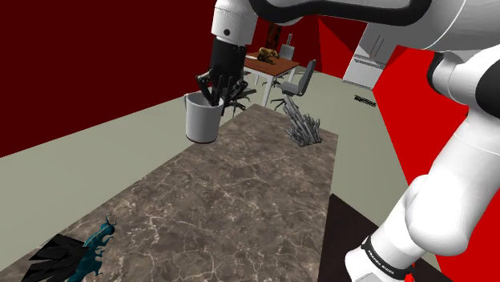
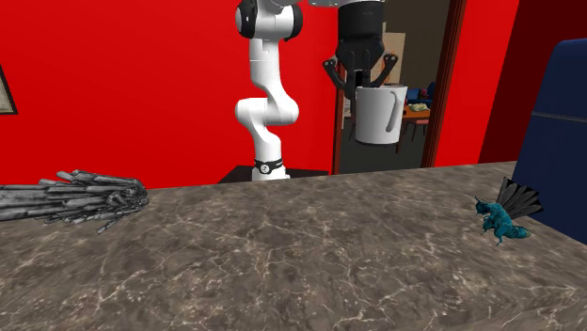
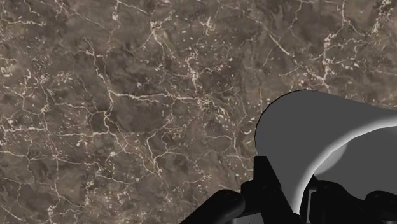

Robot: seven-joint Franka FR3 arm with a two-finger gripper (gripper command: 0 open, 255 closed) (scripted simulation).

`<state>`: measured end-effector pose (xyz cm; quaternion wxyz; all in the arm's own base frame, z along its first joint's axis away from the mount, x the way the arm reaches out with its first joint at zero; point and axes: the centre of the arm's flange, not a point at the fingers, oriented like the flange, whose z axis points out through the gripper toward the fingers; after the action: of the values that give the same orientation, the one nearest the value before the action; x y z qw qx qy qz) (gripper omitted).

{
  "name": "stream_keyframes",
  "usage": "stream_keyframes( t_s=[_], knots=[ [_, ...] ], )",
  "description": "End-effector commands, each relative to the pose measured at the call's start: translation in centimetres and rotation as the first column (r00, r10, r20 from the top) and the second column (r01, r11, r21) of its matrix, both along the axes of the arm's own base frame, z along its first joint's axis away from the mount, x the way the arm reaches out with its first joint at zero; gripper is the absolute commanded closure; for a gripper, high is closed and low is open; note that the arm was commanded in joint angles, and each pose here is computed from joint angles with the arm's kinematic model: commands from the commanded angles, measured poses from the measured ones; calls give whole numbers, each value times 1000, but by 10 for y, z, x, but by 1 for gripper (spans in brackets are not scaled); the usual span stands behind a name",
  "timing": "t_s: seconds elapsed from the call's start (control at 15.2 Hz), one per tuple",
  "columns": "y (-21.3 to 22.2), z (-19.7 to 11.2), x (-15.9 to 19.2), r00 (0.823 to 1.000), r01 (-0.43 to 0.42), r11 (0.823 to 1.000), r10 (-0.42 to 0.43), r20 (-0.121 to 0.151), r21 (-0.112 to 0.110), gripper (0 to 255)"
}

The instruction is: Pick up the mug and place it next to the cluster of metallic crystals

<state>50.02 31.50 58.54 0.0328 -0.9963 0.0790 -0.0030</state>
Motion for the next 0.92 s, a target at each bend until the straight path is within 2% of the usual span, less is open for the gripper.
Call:
stream_keyframes(
  t_s=[0.0, 0.07, 0.86],
  knots=[
    [0, 11, 0, 1000, 0, 1000, 0, 0, 0, 255],
    [0, 16, 0, 1000, 0, 1000, 0, 0, 0, 255],
    [-157, 16, -19, 1000, 0, 1000, 0, 0, 0, 255]
  ],
)
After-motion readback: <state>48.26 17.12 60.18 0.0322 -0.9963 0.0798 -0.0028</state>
